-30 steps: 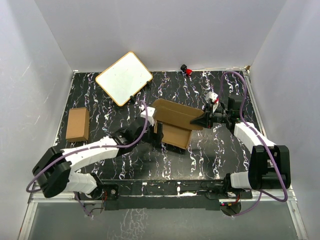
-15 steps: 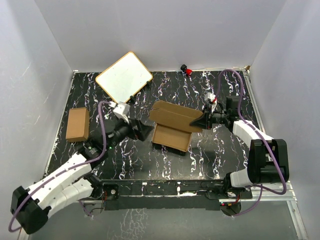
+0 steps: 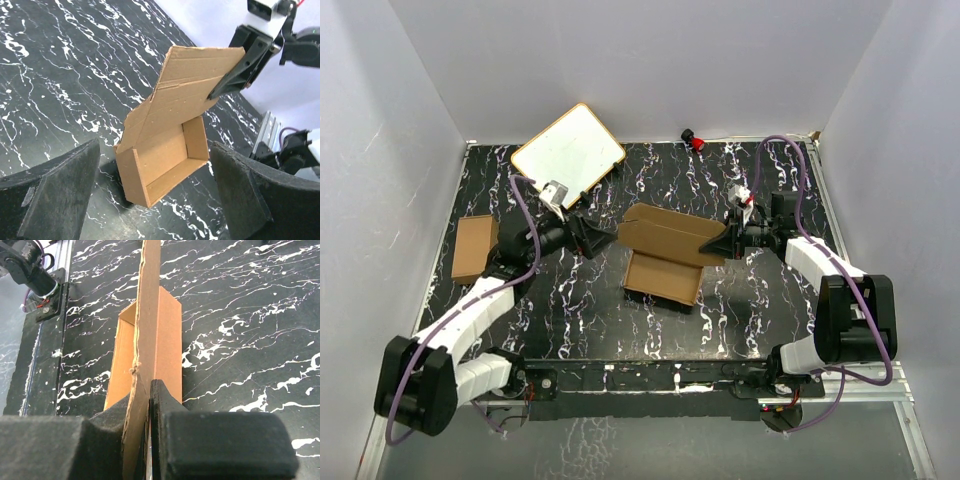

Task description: Fold the paper box

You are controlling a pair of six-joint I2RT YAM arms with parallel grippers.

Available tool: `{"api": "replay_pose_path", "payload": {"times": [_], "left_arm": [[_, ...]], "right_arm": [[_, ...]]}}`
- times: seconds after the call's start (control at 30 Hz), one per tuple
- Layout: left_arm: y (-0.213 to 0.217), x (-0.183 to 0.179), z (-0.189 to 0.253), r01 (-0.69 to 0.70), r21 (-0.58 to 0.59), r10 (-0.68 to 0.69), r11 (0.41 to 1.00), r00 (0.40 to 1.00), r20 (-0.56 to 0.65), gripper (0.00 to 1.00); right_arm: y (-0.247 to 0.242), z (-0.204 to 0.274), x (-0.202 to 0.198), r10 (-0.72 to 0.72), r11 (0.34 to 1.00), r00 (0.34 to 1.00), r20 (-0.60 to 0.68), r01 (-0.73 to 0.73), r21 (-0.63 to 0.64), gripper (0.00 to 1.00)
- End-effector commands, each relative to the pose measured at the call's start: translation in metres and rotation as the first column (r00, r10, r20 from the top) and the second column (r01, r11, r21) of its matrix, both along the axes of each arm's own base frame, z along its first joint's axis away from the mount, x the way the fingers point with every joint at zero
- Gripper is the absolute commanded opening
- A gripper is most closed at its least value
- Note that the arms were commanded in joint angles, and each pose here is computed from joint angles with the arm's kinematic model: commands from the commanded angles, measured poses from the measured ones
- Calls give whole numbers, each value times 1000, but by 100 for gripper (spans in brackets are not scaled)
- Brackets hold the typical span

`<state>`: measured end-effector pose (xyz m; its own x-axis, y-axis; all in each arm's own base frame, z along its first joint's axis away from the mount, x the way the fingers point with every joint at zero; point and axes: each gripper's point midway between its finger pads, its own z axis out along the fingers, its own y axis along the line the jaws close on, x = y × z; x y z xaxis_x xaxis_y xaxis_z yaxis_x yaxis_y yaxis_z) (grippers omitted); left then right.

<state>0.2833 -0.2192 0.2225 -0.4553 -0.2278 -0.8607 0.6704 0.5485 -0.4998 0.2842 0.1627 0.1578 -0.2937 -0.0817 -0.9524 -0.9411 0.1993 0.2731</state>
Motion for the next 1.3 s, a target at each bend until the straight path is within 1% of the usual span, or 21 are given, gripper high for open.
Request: {"api": "replay_pose_path", "payload": {"times": [0.0, 0.13, 0.33, 0.43, 0.57, 0.67, 0.77, 0.97, 1.1, 1.2, 1.27], "left_arm": [[-11, 0, 9, 130, 42, -136, 991, 971, 198, 89], [-17, 9, -8, 172, 70, -182, 983, 965, 188, 89], [-26, 26, -25, 223, 69, -230, 972, 967, 109, 87], [-32, 29, -28, 269, 44, -272, 962, 958, 89, 86], [-40, 33, -33, 311, 3, -310, 951, 949, 55, 79], [-43, 33, -35, 333, -22, -332, 943, 942, 52, 71], [-45, 33, -34, 344, -36, -341, 938, 938, 63, 61], [-47, 34, -32, 363, -57, -358, 930, 930, 81, 45], [-49, 33, -33, 373, -70, -368, 925, 927, 72, 29], [-49, 32, -34, 380, -73, -375, 922, 924, 73, 25], [-49, 30, -34, 380, -74, -375, 922, 924, 77, 17]], "right_arm": [[2, 20, 6, 49, 998, 994, 97, -52, 29, 9], [2, 21, 5, 51, 998, 994, 99, -54, 29, 9], [2, 20, 5, 51, 998, 994, 100, -54, 28, 10], [2, 20, 5, 52, 998, 994, 101, -55, 28, 9], [2, 20, 5, 52, 998, 994, 99, -55, 28, 9], [2, 20, 5, 53, 998, 994, 101, -56, 28, 10], [2, 20, 5, 53, 998, 993, 102, -56, 27, 9], [2, 20, 5, 53, 998, 994, 100, -56, 27, 9], [2, 19, 5, 54, 998, 994, 98, -57, 28, 9], [2, 20, 5, 54, 998, 994, 99, -57, 28, 9], [2, 20, 5, 54, 998, 994, 98, -57, 28, 10]]}}
